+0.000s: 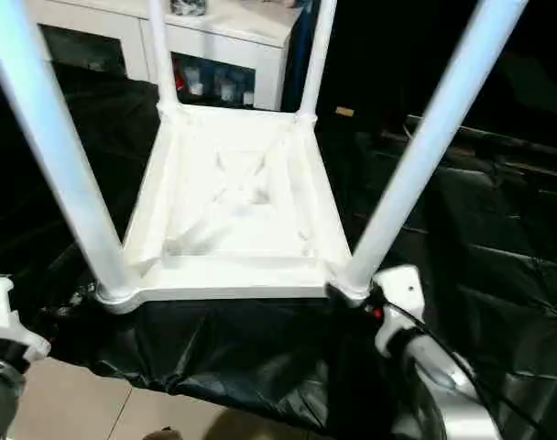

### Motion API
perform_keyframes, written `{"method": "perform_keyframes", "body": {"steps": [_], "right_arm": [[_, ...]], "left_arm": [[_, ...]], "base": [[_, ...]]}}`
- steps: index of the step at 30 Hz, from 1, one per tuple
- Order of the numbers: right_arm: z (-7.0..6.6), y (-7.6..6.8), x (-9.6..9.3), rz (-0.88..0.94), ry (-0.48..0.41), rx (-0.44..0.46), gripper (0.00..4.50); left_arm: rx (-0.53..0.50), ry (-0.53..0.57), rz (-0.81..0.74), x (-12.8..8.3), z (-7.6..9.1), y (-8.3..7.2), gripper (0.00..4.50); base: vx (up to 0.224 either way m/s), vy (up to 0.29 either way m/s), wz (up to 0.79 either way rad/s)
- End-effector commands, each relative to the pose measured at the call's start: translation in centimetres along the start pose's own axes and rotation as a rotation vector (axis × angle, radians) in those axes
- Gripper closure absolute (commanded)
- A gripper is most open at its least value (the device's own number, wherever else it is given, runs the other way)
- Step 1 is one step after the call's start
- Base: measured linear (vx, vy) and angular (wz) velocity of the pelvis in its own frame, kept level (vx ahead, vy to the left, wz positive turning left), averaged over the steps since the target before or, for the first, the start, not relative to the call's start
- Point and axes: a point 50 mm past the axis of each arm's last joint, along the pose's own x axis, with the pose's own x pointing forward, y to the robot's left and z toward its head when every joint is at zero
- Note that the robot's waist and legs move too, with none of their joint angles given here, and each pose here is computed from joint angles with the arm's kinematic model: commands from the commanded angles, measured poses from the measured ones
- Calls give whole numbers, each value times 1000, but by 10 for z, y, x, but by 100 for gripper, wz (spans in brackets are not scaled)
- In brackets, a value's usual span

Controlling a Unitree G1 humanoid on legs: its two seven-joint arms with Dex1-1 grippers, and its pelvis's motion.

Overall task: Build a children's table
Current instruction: Flip table

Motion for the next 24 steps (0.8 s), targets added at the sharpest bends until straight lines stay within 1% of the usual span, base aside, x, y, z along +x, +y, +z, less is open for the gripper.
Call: {"method": "perform_keyframes", "body": {"steps": [1,2,3,5,10,12,16,17,18,21,22,23,24], "right_arm": [[1,4,-5,43,8,-1,0],[1,3,-6,39,10,-2,0],[2,0,-11,29,6,-6,0],[4,-1,-15,32,3,-8,0],[9,5,-27,96,9,-21,0],[11,8,-33,128,9,-34,0],[15,9,-31,142,-10,-34,0],[18,11,-28,156,-23,-35,0],[18,12,-28,158,-24,-35,0],[19,17,-22,185,-25,-42,0],[21,19,-18,196,-29,-38,0],[21,21,-16,204,-33,-32,0],[22,21,-16,204,-34,-32,0]], "left_arm": [[-23,9,-130,2,-4,-21,3],[-21,16,-131,2,-5,-21,3],[-19,32,-116,-3,-8,-17,3],[-16,41,-112,-8,-11,-13,3],[-18,80,-178,-29,-14,-12,3],[-8,114,-206,-40,-15,-8,3],[25,111,-231,-46,-11,-3,3],[21,100,-275,-48,-8,-4,3],[19,99,-280,-48,-7,-4,3],[-30,94,-410,-49,0,-16,3],[-49,90,-461,-46,4,-24,3],[-54,84,-483,-43,6,-27,3],[-54,83,-484,-42,6,-28,3]], "base": [[0,0,0],[0,0,0],[0,0,0],[0,0,0],[0,0,0],[0,0,0],[0,0,0],[0,0,0],[0,0,0],[0,0,0],[0,0,0],[0,0,0],[0,0,0]]}}
